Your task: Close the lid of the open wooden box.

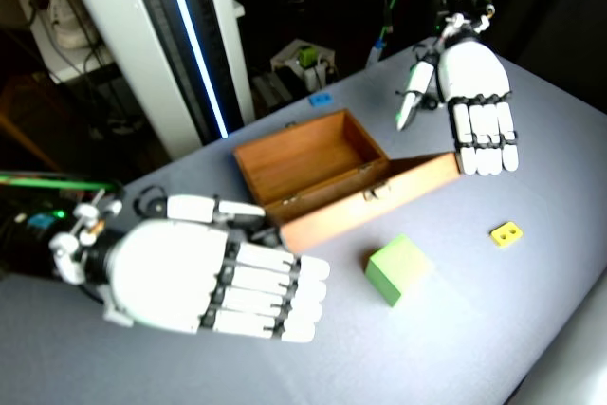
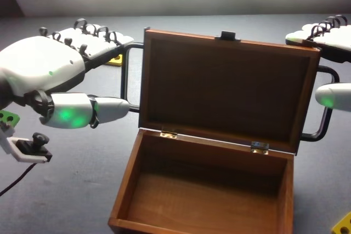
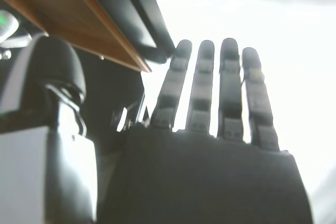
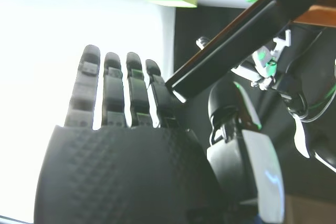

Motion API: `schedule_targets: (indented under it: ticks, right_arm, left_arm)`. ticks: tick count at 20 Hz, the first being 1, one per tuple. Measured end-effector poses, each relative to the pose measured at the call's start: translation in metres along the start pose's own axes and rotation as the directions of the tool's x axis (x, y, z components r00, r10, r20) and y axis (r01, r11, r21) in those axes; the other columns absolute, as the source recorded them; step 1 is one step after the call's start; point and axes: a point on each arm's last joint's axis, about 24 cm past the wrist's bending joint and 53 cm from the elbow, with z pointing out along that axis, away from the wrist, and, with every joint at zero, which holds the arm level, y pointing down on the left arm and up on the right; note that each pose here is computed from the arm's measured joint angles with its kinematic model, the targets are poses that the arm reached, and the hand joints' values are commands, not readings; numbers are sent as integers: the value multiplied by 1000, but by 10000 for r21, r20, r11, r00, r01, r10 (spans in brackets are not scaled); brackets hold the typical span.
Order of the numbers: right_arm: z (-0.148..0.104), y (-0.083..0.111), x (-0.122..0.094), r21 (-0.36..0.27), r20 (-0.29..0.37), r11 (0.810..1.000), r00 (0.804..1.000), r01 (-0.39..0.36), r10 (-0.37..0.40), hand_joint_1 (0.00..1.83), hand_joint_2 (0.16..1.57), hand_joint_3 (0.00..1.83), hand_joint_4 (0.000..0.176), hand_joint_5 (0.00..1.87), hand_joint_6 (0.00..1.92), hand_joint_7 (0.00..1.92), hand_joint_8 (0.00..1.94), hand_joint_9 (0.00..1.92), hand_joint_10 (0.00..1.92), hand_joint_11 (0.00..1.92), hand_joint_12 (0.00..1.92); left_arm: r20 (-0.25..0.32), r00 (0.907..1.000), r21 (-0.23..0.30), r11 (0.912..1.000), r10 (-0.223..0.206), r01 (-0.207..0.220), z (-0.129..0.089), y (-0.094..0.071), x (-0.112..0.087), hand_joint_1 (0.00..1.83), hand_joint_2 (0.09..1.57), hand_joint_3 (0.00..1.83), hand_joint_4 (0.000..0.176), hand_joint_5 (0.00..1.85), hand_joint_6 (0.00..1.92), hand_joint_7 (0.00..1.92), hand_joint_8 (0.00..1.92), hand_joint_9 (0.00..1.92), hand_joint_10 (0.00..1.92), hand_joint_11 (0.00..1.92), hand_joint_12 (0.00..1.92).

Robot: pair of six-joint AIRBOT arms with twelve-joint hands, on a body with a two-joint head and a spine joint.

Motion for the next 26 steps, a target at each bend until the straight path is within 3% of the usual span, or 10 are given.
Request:
schedule_targets:
  ticks: [3, 9, 11, 14, 15, 16, 19, 21, 25, 26]
  right_arm:
    - [-2, 16, 3, -506, -82, 9987, 10000, 45, -49, 95, 1270, 0, 0, 79, 0, 64, 0, 39, 1, 66, 13]
    - [-8, 53, 22, -1594, -595, 9870, 9981, -225, 131, 106, 1268, 0, 0, 98, 4, 88, 5, 52, 4, 103, 24]
    - [-10, 65, 30, -1990, -824, 9795, 9965, -307, 145, 111, 1262, 0, 0, 111, 7, 96, 6, 66, 7, 118, 27]
    - [-16, 83, 44, -2457, -1276, 9683, 9917, -442, 129, 71, 1270, 1, 0, 49, 0, 77, 0, 61, 1, 122, 23]
    - [-18, 86, 48, -2537, -1439, 9660, 9895, -489, 123, 129, 1269, 0, 5, 57, 4, 61, 1, 51, 1, 123, 22]
    - [-20, 89, 51, -2581, -1573, 9638, 9872, -669, 264, 137, 1250, 0, 22, 62, 2, 48, 1, 34, 1, 121, 19]
    - [-31, 93, 55, -2684, -1698, 9586, 9842, -955, 505, 148, 1250, 0, 26, 46, 0, 25, 0, 14, 0, 89, 5]
    - [-34, 90, 53, -2597, -1598, 9601, 9851, -1038, 633, 179, 1234, 0, 48, 27, 0, 15, 0, 1, 0, 40, 0]
    - [-37, 91, 43, -2597, -1285, 9586, 9880, -1166, 854, 196, 1239, 0, 59, 8, 0, 0, 0, 0, 0, 28, 1]
    - [-38, 91, 43, -2631, -1251, 9581, 9887, -1131, 823, 214, 1233, 0, 49, 13, 3, 0, 0, 3, 1, 51, 11]
  left_arm:
    - [249, 9997, 108, 9999, -69, 66, -7, -2, -6, 0, 1272, 9, 0, 40, 3, 59, 4, 73, 5, 70, 44]
    - [343, 9992, 216, 9995, -225, 218, -18, -7, -4, 0, 1294, 13, 0, 42, 4, 68, 2, 84, 5, 90, 67]
    - [366, 9990, 184, 9995, -252, 245, -23, -6, -4, 0, 1307, 0, 0, 51, 4, 84, 7, 102, 11, 3, 375]
    - [283, 9988, 33, 9992, -394, 393, -32, -3, 1, 0, 1320, 0, 0, 74, 4, 95, 3, 116, 6, 0, 413]
    - [186, 9991, -40, 9992, -388, 389, -34, -1, 5, 0, 1312, 0, 0, 76, 4, 88, 0, 124, 9, 0, 407]
    - [147, 9989, -112, 9989, -446, 448, -38, 0, 7, 0, 1301, 0, 0, 56, 2, 64, 2, 96, 6, 0, 336]
    - [103, 9980, -211, 9978, -622, 624, -46, 2, 13, 0, 1307, 0, 0, 66, 4, 96, 8, 98, 5, 0, 284]
    - [39, 9975, -292, 9971, -699, 700, -49, 4, 18, 0, 1313, 1, 0, 65, 5, 96, 3, 87, 5, 0, 243]
    - [-164, 9962, -498, 9952, -853, 843, -56, 9, 30, 0, 1337, 2, 0, 68, 1, 108, 0, 129, 4, 0, 311]
    - [-199, 9961, -531, 9949, -864, 852, -58, 10, 31, 0, 1334, 0, 0, 68, 0, 116, 0, 155, 1, 0, 390]
